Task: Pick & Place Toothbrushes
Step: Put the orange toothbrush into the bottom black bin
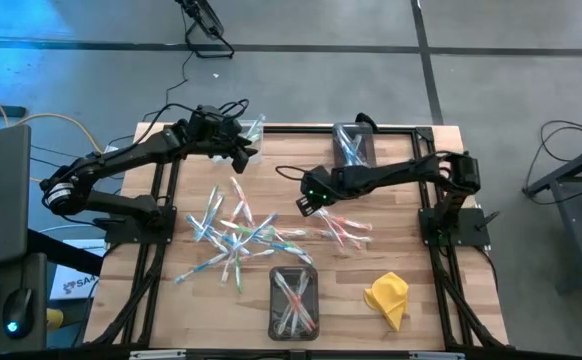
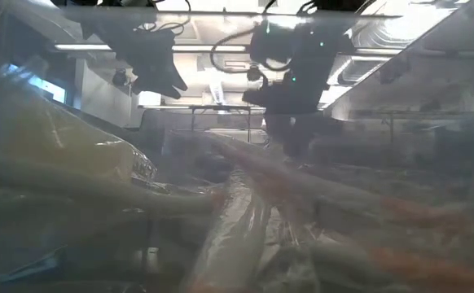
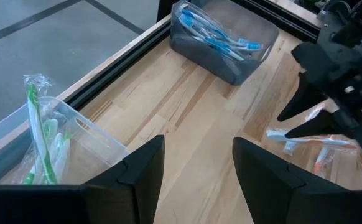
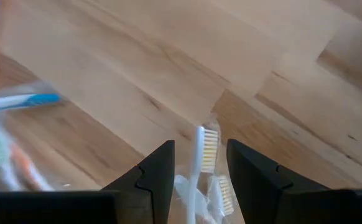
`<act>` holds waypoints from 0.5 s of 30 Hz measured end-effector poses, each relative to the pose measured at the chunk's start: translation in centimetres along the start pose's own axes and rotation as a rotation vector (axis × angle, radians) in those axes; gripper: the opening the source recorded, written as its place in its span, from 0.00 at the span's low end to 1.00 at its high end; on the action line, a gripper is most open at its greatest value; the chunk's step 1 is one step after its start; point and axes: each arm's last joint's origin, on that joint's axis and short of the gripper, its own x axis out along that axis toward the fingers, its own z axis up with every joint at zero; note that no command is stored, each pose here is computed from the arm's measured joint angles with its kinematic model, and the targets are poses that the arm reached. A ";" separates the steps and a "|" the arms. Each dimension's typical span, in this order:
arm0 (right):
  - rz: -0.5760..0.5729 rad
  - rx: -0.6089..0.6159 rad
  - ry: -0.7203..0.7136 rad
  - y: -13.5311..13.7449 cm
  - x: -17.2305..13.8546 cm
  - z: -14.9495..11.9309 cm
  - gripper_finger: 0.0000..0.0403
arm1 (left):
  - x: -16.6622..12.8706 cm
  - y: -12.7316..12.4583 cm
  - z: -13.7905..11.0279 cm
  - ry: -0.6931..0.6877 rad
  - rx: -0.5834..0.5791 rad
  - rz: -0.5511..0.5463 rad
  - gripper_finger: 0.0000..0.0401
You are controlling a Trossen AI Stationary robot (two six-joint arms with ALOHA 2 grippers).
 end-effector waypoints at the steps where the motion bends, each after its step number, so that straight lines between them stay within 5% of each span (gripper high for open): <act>1: -0.006 -0.001 0.005 0.0 0.3 -0.1 0.34 | 0.0 0.0 0.0 0.000 0.000 0.000 0.47; 15: -0.041 -0.010 0.032 0.0 2.9 -0.6 0.34 | 0.0 0.0 0.0 0.000 0.000 0.000 0.47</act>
